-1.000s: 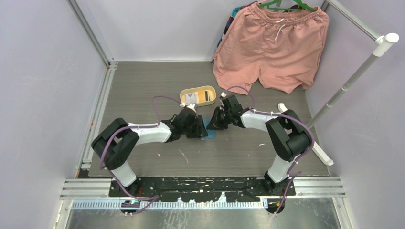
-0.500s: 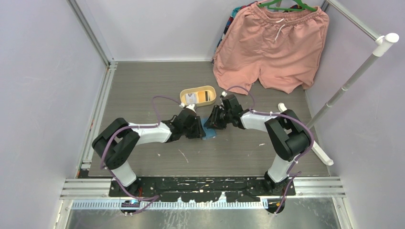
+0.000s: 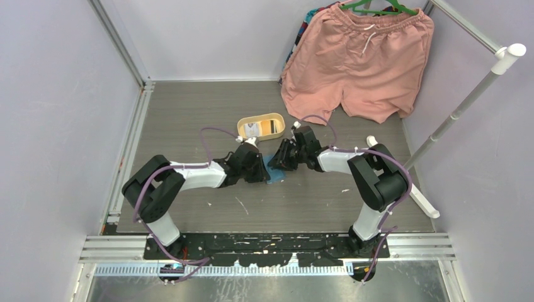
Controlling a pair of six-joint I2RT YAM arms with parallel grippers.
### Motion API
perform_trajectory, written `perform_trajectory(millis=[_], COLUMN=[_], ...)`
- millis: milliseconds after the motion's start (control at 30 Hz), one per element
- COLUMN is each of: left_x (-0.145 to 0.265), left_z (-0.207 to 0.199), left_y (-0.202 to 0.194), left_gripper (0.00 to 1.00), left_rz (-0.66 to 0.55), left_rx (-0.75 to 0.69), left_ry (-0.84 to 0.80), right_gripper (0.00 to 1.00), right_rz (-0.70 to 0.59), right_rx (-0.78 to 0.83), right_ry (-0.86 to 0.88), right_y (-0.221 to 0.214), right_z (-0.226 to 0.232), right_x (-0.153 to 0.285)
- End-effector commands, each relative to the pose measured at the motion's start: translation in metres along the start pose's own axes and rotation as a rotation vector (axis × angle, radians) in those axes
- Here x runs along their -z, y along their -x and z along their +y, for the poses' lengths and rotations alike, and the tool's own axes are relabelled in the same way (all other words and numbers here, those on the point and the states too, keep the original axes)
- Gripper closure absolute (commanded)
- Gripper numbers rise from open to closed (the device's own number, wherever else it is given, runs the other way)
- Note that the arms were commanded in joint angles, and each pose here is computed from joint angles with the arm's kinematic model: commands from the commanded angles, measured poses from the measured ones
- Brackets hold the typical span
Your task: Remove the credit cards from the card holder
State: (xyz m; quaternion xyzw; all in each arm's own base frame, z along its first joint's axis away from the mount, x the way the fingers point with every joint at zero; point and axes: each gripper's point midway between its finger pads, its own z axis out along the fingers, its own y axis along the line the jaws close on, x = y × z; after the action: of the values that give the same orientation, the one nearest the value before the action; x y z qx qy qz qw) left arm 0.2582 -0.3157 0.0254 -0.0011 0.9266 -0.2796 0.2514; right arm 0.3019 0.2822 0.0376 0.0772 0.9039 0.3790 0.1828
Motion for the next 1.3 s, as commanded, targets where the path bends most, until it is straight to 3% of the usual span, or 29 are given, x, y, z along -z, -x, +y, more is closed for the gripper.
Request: perform_trajectory(millis=[0,200,433,667,767,933,1267], left_x=[-0.008,-0.004,0.001,0.001,0.002,0.001,0.000], left_z=[0.031,0.034,0.035,0.035,0.036,0.037,0.037], left_y=[-0.039,-0.036,-0.033,-0.033,-0.033,-0.034,-0.036], left_gripper=[1.00,1.00,1.00,1.00,1.00,1.00,1.00], left_rz=[0.121,0.119,0.126,0.132,0.136,0.138,0.148], left_rx=[-0.018,-0.034,-0.055,-0.061,-0.062,-0.063,-0.065], left_ry=[0.089,0.115,0.142,0.148,0.151,0.154,0.153], right_gripper=[0.62,0.60,0.58,0.62,0.64,0.65,0.70], right_rz=[0.020,-0.020,0.020,0.059,0.074,0.037,-0.059], right_rx=[0.005,0.100,0.181,0.220,0.316,0.418,0.518], right_ry=[-0.024,-0.074,-0.191,-0.212,-0.269,-0.288,-0.507], right_y=[-0.008,0.009,0.009,0.002,-0.001,-0.001,0.018], right_z=[-0.003,0.014,0.009,0.006,0.011,0.031,0.015], right_x=[-0.001,0.029,0.054,0.048,0.046,0.044,0.052])
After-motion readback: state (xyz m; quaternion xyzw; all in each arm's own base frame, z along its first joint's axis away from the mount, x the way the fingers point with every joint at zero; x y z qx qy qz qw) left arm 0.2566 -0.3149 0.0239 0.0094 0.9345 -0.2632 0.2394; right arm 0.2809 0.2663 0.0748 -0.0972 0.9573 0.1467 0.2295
